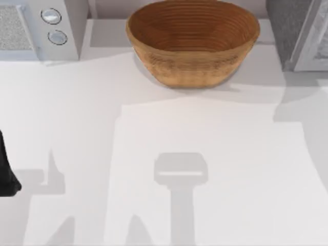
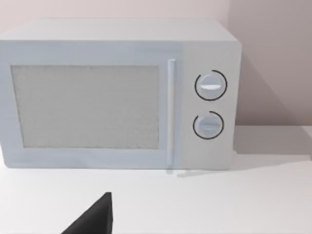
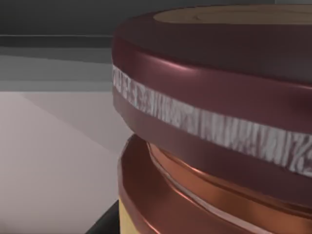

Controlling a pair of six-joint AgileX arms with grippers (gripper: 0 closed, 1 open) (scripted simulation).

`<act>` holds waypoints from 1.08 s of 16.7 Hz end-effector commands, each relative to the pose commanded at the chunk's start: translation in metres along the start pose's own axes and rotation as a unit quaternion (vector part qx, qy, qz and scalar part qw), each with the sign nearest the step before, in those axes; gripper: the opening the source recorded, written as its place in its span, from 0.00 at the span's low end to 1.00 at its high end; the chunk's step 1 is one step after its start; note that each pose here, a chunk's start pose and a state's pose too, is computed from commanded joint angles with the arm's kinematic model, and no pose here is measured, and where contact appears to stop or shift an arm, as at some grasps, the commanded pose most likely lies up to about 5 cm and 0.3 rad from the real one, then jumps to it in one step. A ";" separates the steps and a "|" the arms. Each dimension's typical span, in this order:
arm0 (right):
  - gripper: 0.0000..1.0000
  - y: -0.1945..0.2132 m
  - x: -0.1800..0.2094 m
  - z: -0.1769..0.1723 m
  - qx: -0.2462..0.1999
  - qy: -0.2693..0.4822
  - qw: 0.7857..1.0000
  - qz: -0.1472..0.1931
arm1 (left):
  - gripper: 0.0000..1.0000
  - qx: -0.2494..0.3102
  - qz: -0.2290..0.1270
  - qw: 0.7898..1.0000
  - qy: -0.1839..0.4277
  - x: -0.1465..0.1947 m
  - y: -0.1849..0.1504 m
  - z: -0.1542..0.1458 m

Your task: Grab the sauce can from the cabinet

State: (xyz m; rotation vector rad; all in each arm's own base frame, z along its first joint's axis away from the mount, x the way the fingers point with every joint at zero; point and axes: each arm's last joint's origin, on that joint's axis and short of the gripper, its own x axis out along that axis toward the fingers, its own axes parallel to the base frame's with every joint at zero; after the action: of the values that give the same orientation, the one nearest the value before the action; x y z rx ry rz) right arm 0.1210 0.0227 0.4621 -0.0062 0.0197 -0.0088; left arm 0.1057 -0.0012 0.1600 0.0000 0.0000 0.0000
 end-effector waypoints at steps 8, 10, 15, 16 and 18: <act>0.00 -0.015 -0.008 -0.206 -0.001 0.037 0.999 0.004 | 1.00 0.000 0.000 1.000 0.000 0.000 0.000 0.000; 0.00 -0.018 -0.009 -0.246 0.001 0.029 1.000 0.004 | 1.00 0.000 0.000 1.000 0.000 0.000 0.000 0.000; 0.00 -0.022 -0.009 -0.299 0.003 -0.005 1.000 0.004 | 1.00 0.000 0.000 1.000 0.000 0.000 0.000 0.000; 0.00 -0.022 -0.009 -0.302 0.003 -0.009 1.000 0.004 | 1.00 0.000 0.000 1.000 0.000 0.000 0.000 0.000; 0.00 -0.022 -0.009 -0.303 0.003 -0.010 1.000 0.004 | 1.00 0.000 0.000 1.000 0.000 0.000 0.000 0.000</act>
State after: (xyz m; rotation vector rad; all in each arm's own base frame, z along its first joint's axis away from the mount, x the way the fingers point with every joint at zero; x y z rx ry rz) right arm 0.1057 -0.0012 0.1600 0.0000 0.0000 0.0000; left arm 0.1057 -0.0012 0.1600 0.0000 0.0000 0.0000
